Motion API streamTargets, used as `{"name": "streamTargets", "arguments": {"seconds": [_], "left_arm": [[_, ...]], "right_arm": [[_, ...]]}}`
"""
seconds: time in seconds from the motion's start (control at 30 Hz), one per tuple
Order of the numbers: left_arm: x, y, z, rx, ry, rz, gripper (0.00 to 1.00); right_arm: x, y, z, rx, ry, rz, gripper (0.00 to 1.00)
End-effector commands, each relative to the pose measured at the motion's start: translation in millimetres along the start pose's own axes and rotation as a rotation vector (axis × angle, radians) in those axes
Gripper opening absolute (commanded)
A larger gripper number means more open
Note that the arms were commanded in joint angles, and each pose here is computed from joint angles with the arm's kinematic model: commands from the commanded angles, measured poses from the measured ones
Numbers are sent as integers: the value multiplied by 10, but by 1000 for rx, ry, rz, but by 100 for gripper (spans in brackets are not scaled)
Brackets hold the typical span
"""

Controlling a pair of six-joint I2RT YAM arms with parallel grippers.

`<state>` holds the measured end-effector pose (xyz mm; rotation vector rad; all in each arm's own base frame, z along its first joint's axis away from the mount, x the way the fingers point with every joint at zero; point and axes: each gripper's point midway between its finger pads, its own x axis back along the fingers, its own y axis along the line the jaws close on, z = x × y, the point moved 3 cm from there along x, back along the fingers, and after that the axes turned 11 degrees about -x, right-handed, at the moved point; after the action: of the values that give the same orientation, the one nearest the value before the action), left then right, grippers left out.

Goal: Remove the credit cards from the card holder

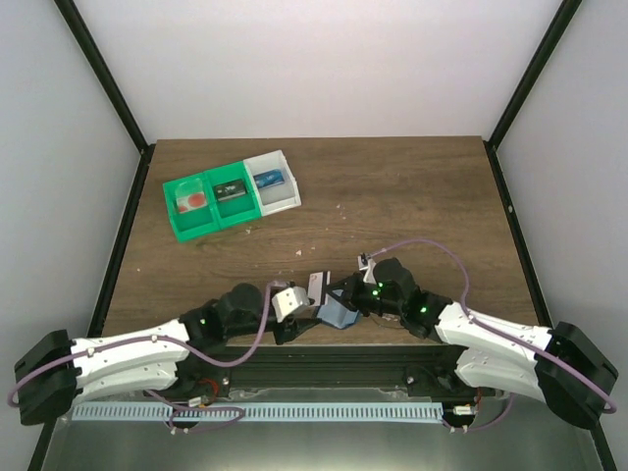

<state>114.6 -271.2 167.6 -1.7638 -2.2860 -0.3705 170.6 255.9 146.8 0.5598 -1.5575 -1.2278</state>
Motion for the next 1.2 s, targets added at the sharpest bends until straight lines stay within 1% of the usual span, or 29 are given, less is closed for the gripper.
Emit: {"name": "streamTargets", "arguments": {"seconds": [0.0, 0.2, 0.37, 0.47, 0.63, 0.73, 0.8, 0.9, 1.07, 1.1, 1.17], "left_arm": [[-90, 9, 79, -158, 54, -96, 49], [-128, 64, 113, -220, 69, -191, 52], [-101, 171, 86, -245, 74, -268, 51], [-105, 171, 111, -266, 85, -266, 50], [-142, 87, 146, -276, 86, -206, 51], [-180, 113, 183, -293, 120, -217, 50], [-220, 154, 224, -313, 167, -234, 49], [-269, 168, 301, -357, 222, -233, 45], [-264, 170, 286, -374, 210, -243, 42], [-259, 172, 278, -375, 205, -247, 39], [-253, 167, 262, -377, 196, -249, 30]], "right_arm": [[38, 106, -7, -13, -2, -41, 0], [43, 99, 13, -12, 12, -46, 0], [50, 105, 38, -21, 28, -65, 0], [53, 93, 47, -28, 34, -70, 0], [57, 55, 58, -48, 39, -82, 1], [68, 74, 66, -51, 43, -95, 1], [71, 64, 61, -53, 38, -92, 0], [75, 53, 52, -69, 31, -93, 0], [64, 53, 60, -70, 41, -99, 0], [61, 52, 64, -70, 44, -100, 0], [55, 56, 70, -68, 50, -101, 1]]}}
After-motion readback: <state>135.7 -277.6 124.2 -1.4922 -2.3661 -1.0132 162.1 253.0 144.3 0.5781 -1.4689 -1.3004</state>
